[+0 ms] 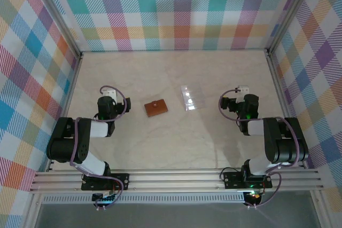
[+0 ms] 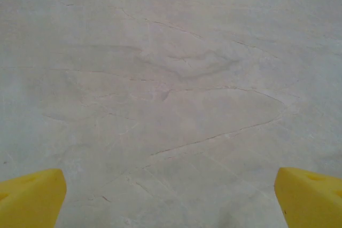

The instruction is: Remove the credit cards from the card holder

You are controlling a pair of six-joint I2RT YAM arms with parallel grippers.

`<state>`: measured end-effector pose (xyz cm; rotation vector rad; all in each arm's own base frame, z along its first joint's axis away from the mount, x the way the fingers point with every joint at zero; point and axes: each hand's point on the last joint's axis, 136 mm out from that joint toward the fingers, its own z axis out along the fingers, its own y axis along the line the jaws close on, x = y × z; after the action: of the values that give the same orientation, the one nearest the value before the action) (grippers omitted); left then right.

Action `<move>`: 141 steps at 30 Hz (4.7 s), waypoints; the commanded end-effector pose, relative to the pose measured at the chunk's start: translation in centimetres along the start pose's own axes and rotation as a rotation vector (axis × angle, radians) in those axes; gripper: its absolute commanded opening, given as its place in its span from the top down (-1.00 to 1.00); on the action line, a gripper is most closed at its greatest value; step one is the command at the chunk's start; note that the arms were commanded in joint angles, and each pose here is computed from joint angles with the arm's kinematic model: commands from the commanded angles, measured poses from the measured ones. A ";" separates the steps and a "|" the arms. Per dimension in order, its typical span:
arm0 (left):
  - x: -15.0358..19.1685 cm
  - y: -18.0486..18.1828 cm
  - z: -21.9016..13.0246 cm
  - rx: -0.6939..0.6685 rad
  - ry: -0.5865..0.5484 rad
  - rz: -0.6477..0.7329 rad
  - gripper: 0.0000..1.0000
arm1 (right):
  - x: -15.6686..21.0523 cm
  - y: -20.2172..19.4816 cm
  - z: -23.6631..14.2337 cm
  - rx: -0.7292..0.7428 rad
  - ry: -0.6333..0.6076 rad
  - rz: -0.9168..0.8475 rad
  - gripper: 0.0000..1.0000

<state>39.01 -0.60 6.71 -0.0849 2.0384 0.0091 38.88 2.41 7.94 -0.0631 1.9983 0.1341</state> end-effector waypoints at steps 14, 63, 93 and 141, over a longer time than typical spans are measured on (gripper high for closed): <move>-1.4 -0.8 0.3 0.026 -0.041 -0.009 -1.00 | -1.5 0.1 0.3 -0.014 -0.050 0.010 -0.99; -4.4 -9.8 -3.3 0.133 0.375 -0.125 -1.00 | -5.2 6.6 -3.0 -0.288 0.431 0.333 -0.75; 6.7 -20.4 -3.4 0.416 0.938 -0.028 -0.65 | -1.9 15.0 2.6 -0.453 0.713 0.154 0.18; 11.8 -20.5 -13.7 0.354 1.085 -0.184 -0.68 | 1.9 17.6 4.1 -0.166 0.763 0.270 0.64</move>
<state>26.54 -23.99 4.92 0.0346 2.9031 -0.7194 40.98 20.35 6.96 -0.0241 2.6985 0.5492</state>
